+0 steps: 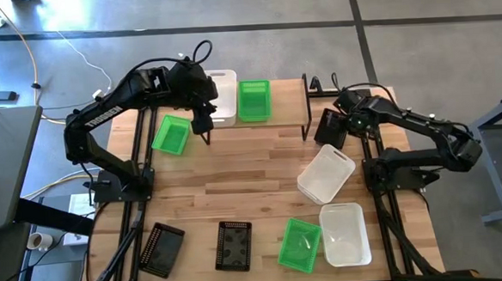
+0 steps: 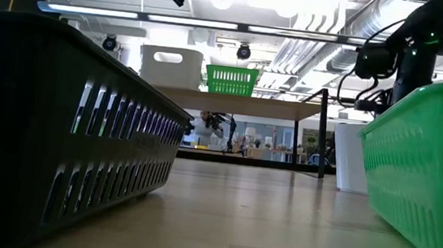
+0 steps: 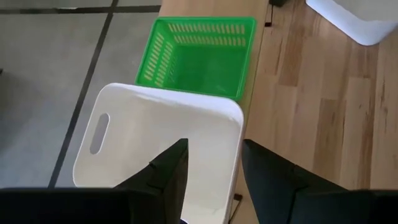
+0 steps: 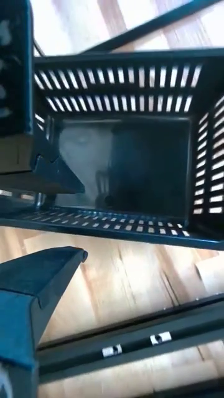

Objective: Stack baskets on shelf by color
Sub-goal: Put the top right black bin on the shelf

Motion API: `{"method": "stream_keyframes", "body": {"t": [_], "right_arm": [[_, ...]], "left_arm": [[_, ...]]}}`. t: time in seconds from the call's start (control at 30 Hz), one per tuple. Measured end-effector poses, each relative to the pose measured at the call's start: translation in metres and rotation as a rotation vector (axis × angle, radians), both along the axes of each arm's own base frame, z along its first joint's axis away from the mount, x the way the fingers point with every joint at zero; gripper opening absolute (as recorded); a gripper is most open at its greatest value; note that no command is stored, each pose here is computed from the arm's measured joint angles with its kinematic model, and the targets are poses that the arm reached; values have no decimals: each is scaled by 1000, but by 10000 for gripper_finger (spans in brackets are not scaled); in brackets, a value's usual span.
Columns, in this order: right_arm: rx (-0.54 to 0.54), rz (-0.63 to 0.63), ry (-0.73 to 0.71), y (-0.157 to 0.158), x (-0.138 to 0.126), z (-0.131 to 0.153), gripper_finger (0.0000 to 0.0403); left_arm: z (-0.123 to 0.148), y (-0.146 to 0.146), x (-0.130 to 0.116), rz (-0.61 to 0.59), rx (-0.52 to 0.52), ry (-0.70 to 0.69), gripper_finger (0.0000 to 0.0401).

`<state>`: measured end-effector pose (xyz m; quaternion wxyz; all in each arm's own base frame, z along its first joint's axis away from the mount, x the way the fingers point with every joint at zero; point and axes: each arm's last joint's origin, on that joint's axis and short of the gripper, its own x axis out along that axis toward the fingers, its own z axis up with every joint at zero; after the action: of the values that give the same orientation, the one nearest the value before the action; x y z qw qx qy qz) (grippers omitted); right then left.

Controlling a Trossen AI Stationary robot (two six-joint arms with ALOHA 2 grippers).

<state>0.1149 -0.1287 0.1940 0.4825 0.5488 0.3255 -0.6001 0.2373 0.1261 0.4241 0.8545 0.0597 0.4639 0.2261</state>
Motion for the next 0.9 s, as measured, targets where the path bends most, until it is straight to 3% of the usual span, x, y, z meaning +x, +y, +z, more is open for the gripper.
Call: {"method": "stream_keyframes", "body": {"t": [0.3,0.4,0.5,0.57,0.9], "right_arm": [[12,-45,2,6,-6,-26,125],[6,-41,-3,6,-6,-28,90],[-8,-22,15,6,-6,-27,27],[-24,-7,26,4,-5,-25,9],[-114,4,73,-1,-4,19,6]], "left_arm": [[0,0,0,-12,8,7,140],[0,0,0,-20,13,12,140],[0,0,0,-20,13,12,140],[0,0,0,-20,13,12,140],[0,0,0,-17,13,11,140]]}}
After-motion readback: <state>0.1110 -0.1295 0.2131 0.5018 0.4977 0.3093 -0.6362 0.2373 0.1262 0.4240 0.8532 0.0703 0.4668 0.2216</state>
